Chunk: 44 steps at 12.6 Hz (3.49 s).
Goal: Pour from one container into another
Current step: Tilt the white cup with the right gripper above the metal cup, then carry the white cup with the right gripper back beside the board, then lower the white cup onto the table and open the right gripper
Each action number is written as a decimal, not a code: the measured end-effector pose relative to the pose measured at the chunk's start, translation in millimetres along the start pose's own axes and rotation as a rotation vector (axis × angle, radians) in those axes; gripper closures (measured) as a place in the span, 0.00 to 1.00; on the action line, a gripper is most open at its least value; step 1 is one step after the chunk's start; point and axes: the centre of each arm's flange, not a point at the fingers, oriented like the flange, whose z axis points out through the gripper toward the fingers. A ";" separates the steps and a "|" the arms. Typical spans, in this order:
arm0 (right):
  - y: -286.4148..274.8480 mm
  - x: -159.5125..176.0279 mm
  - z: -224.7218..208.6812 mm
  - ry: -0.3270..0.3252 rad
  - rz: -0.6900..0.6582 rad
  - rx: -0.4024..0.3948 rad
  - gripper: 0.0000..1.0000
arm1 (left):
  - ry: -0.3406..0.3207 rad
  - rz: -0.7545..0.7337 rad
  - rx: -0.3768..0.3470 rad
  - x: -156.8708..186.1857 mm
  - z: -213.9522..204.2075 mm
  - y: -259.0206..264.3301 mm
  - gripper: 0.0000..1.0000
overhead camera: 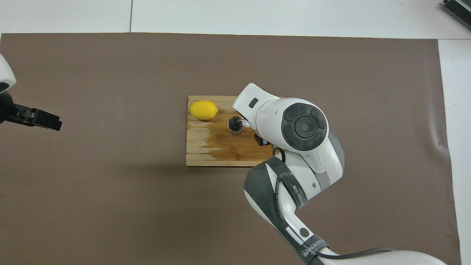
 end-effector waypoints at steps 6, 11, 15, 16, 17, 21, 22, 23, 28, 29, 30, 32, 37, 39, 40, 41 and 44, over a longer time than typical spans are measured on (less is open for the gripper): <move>-0.8 0.6 4.1 -0.002 -0.010 -0.014 0.51 | 0.000 0.000 0.000 0.0 0.0 0.0 0.00; -3.3 0.0 10.3 0.021 -0.002 -0.044 0.51 | 0.000 0.000 0.000 0.0 0.0 0.0 0.00; -4.1 -2.6 13.2 0.156 0.071 -0.003 0.51 | 0.000 0.000 0.000 0.0 0.0 0.0 0.00; -2.2 -6.5 12.8 0.208 0.084 0.007 0.51 | 0.000 0.000 0.000 0.0 0.0 0.0 0.00; 0.7 -12.7 11.6 0.250 0.095 0.009 0.51 | 0.000 0.000 0.000 0.0 0.0 0.0 0.00; 16.9 -70.9 5.1 0.413 0.165 0.019 0.51 | 0.000 0.000 0.000 0.0 0.0 0.0 0.00; 20.3 -94.9 5.5 0.457 0.181 0.028 0.51 | 0.000 0.000 0.000 0.0 0.0 0.0 0.00; 22.5 -125.2 6.6 0.499 0.199 0.044 0.51 | 0.000 0.000 0.000 0.0 0.0 0.0 0.00; -19.1 -263.8 52.6 0.655 0.303 0.062 0.51 | 0.000 0.000 0.000 0.0 0.0 0.0 0.00; -31.7 -288.9 61.7 0.656 0.328 0.068 0.51 | 0.000 0.000 0.000 0.0 0.0 0.0 0.00; -43.3 -306.8 70.9 0.658 0.354 0.085 0.51 | 0.000 0.000 0.000 0.0 0.0 0.0 0.00; -66.7 -333.0 100.0 0.673 0.377 0.115 0.51 | 0.000 0.000 0.000 0.0 0.0 0.0 0.00; -92.5 -353.1 151.2 0.718 0.359 0.127 0.44 | 0.000 0.000 0.000 0.0 0.0 0.0 0.00; -89.7 -350.0 146.4 0.725 0.347 0.127 0.23 | 0.000 0.000 0.000 0.0 0.0 0.0 0.00; -85.5 -349.4 137.8 0.711 0.332 0.129 0.13 | 0.000 0.000 0.000 0.0 0.0 0.0 0.00; -78.6 -348.6 120.9 0.673 0.325 0.148 0.01 | 0.000 0.000 0.000 0.0 0.0 0.0 0.00; -62.0 -336.4 48.6 0.558 0.403 0.237 0.00 | 0.000 0.000 0.000 0.0 0.0 0.0 0.00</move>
